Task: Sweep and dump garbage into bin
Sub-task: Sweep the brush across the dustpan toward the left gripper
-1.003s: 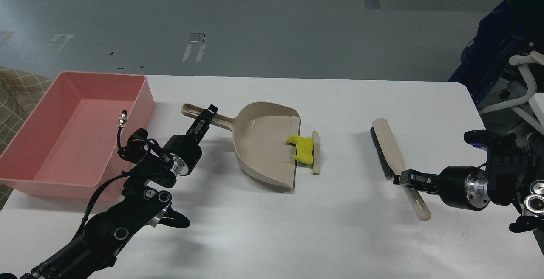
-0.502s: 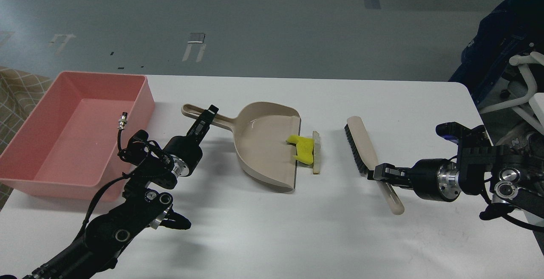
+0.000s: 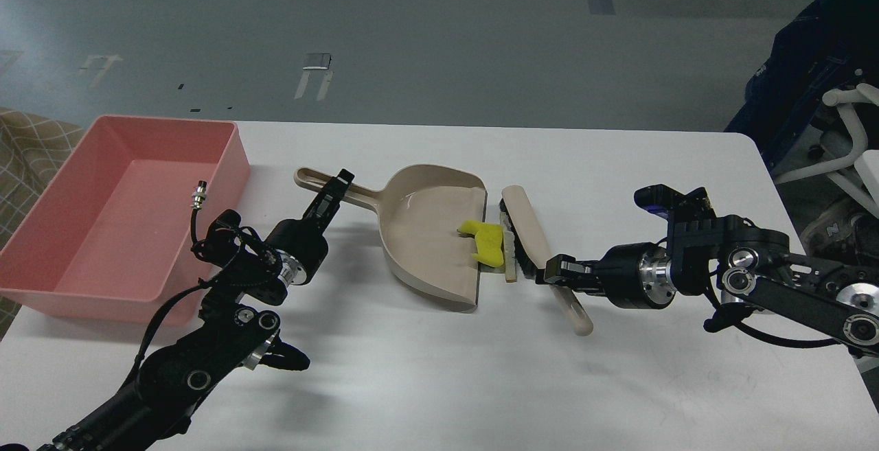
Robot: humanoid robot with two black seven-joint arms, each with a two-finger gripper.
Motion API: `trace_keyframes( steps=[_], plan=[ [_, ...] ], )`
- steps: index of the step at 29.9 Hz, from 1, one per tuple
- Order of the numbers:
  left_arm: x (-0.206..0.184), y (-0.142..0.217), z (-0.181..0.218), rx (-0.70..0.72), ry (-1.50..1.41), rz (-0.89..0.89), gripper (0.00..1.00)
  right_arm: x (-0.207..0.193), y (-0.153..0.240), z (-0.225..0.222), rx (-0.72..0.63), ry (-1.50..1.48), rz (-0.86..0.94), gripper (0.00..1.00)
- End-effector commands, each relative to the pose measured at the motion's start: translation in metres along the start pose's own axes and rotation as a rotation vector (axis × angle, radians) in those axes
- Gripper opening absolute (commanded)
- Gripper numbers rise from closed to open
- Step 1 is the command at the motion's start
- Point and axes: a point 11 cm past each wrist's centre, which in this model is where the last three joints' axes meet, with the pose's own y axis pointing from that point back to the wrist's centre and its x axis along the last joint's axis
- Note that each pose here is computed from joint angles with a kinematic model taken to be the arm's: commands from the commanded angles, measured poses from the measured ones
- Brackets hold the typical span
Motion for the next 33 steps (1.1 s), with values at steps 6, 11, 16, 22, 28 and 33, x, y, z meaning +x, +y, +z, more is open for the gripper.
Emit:
trace_keyframes(
  steps=[6, 11, 16, 22, 28, 33],
  plan=[
    [0.0, 0.0, 0.0, -0.001, 0.001, 0.0, 0.0, -0.005, -0.032, -0.037, 0.077, -0.012, -0.037, 0.0],
    [0.0, 0.0, -0.001, 0.001, 0.0, 0.0, 0.0, -0.006, -0.039, -0.054, 0.11, -0.004, -0.044, 0.0],
    [0.0, 0.0, 0.0, 0.0, 0.002, 0.0, 0.0, -0.001, -0.037, -0.064, 0.138, -0.025, -0.047, 0.0],
    [0.0, 0.001, -0.001, 0.001, 0.004, 0.0, 0.0, 0.008, -0.032, -0.074, 0.161, -0.027, -0.034, 0.0],
    [0.0, 0.0, 0.0, 0.003, 0.011, 0.002, 0.0, 0.02, -0.023, -0.076, 0.161, -0.016, -0.005, 0.0],
    [0.003, 0.0, -0.001, 0.006, 0.026, 0.011, 0.0, 0.035, -0.008, -0.068, 0.146, -0.013, 0.035, 0.0]
  ],
)
